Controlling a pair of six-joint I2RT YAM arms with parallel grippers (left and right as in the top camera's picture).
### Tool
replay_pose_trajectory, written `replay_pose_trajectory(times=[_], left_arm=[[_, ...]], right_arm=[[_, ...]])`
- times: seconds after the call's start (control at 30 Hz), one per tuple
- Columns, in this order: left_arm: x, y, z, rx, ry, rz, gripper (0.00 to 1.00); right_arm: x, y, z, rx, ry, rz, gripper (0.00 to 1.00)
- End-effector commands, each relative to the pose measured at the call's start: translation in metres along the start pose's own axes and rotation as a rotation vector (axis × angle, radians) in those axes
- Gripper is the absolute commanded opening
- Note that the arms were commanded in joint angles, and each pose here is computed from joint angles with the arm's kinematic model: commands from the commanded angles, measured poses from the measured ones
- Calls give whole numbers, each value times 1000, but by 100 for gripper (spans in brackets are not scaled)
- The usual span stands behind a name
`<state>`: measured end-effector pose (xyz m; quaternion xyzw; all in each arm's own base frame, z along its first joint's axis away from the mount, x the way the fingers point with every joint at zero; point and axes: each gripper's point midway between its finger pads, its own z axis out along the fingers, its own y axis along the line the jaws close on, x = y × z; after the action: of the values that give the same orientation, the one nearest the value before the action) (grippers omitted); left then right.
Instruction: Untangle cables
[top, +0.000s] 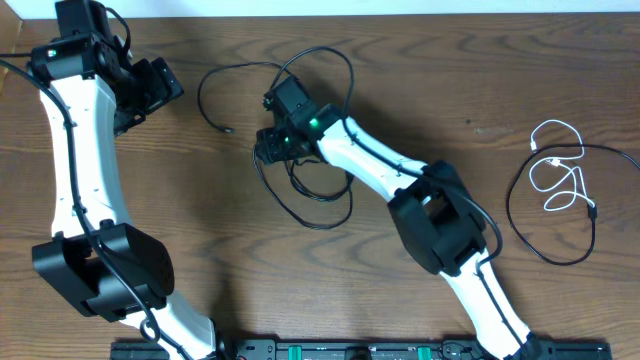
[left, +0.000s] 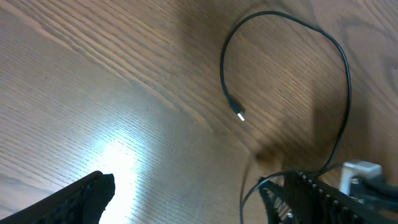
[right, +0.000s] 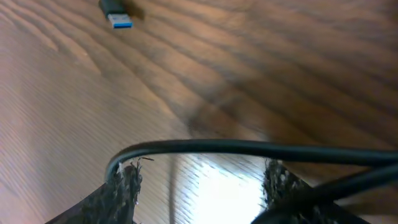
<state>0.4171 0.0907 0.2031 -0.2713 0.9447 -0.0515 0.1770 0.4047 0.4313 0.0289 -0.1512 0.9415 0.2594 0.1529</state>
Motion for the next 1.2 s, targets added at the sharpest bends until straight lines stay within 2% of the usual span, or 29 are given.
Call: replay_pose_trajectory(times=[0.0, 0.2, 0.3, 0.4, 0.53, 0.63, 0.77, 0.8, 0.83, 0.9, 0.93, 1.0, 1.1, 1.17], left_arm=[[-4, 2, -6, -12, -18, 1, 92], [-2, 3, -6, -15, -11, 0, 92], [0, 3, -6, -17, -4, -1, 92], [0, 3, -6, -17, -3, -1, 92], [0, 3, -6, -17, -3, -1, 92], [0, 3, -6, -17, -3, -1, 92], [0, 4, -6, -18, -1, -1, 92], [1, 4, -6, -18, 0, -1, 92], [1, 4, -6, -18, 1, -1, 92], [2, 4, -6, -21, 7, -2, 92], [3, 5, -6, -22, 10, -2, 92], [3, 5, -6, -22, 10, -2, 92], [3, 5, -6, -22, 10, -2, 92], [3, 5, -6, -22, 10, -2, 92]], right_arm=[[6, 6, 9, 4, 5, 3, 61], [22, 24, 8, -103, 94, 12, 57], [31, 26, 4, -152, 154, 34, 59], [34, 23, -5, -227, 210, 49, 57], [34, 33, -24, -422, 256, -41, 59], [35, 37, -29, -477, 258, -88, 62], [36, 15, -17, -318, 248, -44, 63], [37, 8, -14, -267, 245, -22, 58], [39, -8, -9, -150, 241, 49, 57], [42, -31, -6, 17, 226, 140, 60], [43, -32, -6, 24, 225, 136, 61], [40, -16, -6, -68, 227, 86, 63], [31, 36, -16, -383, 208, -101, 66], [29, 47, -19, -441, 199, -132, 67]])
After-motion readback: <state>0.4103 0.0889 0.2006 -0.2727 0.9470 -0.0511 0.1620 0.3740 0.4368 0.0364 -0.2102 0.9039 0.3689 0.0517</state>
